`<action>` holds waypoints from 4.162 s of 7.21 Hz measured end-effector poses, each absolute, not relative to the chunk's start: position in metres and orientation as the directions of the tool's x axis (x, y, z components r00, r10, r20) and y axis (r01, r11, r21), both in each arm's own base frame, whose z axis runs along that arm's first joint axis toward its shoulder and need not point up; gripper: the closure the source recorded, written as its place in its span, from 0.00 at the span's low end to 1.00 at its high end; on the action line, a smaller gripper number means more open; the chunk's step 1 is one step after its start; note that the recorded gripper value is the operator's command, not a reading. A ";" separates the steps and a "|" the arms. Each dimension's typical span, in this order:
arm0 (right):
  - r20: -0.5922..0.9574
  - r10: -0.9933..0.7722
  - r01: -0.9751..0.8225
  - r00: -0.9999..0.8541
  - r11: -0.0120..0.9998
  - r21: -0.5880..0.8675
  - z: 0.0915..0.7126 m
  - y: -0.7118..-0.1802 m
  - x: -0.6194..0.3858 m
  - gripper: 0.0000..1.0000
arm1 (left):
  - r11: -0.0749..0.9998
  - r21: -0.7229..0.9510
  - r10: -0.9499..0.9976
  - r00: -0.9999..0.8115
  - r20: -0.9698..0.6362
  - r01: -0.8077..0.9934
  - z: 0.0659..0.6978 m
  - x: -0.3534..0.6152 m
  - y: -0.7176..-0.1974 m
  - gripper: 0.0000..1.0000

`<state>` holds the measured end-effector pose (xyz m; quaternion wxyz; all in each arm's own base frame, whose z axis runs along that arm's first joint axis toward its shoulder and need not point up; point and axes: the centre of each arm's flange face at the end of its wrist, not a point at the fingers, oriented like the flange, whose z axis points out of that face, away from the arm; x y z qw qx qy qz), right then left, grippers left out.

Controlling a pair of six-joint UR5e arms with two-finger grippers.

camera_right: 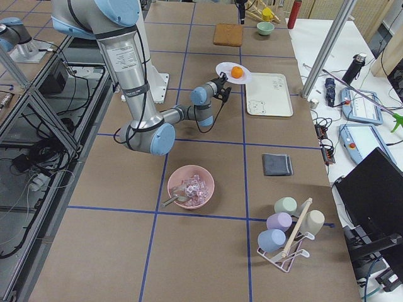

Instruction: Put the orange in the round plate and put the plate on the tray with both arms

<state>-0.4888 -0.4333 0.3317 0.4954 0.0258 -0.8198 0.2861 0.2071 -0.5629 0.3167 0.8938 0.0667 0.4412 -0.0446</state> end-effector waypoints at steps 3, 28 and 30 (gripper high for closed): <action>0.831 0.280 -0.469 -0.482 0.718 -0.514 0.313 -0.490 -0.510 1.00 | 0.988 0.068 -0.034 0.613 -0.789 0.142 0.301 0.201 -0.556 0.02; 0.699 -0.337 -0.059 0.630 0.877 0.476 0.486 -0.595 -0.081 0.00 | 0.949 0.303 0.271 0.717 -0.642 -0.088 0.386 0.096 -0.559 0.02; 0.618 -0.391 0.069 0.682 0.876 0.478 0.520 -0.594 -0.017 0.00 | 0.919 0.340 0.371 0.726 -0.579 -0.198 0.436 0.050 -0.561 0.02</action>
